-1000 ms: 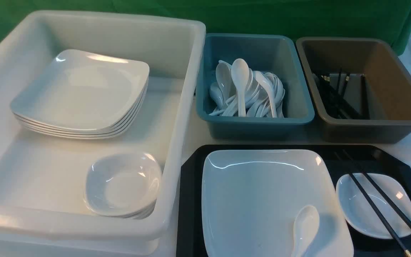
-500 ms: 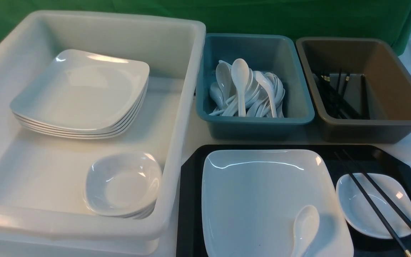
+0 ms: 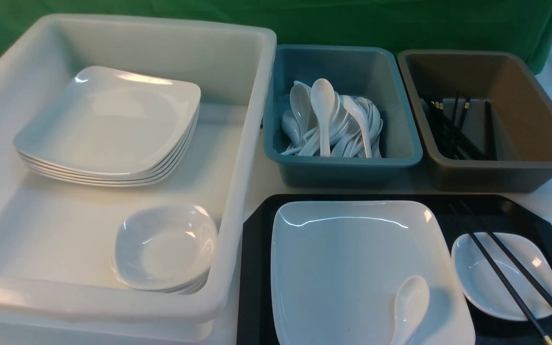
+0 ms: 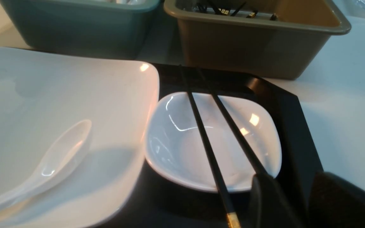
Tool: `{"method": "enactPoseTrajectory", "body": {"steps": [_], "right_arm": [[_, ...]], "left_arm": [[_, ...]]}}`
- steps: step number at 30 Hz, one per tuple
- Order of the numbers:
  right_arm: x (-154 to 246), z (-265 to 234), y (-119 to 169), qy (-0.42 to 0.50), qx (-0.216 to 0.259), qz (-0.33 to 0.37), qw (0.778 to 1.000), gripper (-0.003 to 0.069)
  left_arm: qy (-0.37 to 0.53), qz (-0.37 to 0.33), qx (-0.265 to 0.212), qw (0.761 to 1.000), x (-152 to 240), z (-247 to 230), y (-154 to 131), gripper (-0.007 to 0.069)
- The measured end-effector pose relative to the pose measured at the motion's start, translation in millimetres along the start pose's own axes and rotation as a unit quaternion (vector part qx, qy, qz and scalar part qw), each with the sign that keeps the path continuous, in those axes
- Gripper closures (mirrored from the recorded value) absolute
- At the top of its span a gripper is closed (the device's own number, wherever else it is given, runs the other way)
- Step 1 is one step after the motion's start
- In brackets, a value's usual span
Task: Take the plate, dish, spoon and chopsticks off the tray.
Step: Use the right arm to grab a pair of chopsticks from the plate
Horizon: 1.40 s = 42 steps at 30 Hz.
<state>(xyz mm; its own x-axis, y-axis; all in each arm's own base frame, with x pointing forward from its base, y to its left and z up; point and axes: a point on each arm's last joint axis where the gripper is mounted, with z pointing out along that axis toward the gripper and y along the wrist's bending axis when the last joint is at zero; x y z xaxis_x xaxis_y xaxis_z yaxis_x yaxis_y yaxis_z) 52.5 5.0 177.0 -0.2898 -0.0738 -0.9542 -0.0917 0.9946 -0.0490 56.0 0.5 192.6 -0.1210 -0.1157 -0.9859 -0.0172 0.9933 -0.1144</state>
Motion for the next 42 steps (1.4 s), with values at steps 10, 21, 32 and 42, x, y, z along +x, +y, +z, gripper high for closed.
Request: {"method": "enactPoseTrajectory", "body": {"steps": [10, 21, 32, 42], "right_arm": [[0, 0, 0, 0.0, 0.0, 0.0, 1.0, 0.0419], [0, 0, 0, 0.0, 0.0, 0.0, 1.0, 0.0419], [0, 0, 0, 0.0, 0.0, 0.0, 1.0, 0.0419], [-19, -2, 0, -0.099, -0.031, 0.295, 0.95, 0.042]], "left_arm": [[-0.125, -0.321, 0.004, 0.939, -21, -3, 4, 0.0612], [0.031, -0.094, 0.12, 0.988, -126, -8, -39, 0.0612], [0.189, 0.012, 0.266, 0.945, -159, 59, -87, 0.0612], [0.197, 0.069, 0.302, 0.93, -151, 72, -103, 0.0612]]}}
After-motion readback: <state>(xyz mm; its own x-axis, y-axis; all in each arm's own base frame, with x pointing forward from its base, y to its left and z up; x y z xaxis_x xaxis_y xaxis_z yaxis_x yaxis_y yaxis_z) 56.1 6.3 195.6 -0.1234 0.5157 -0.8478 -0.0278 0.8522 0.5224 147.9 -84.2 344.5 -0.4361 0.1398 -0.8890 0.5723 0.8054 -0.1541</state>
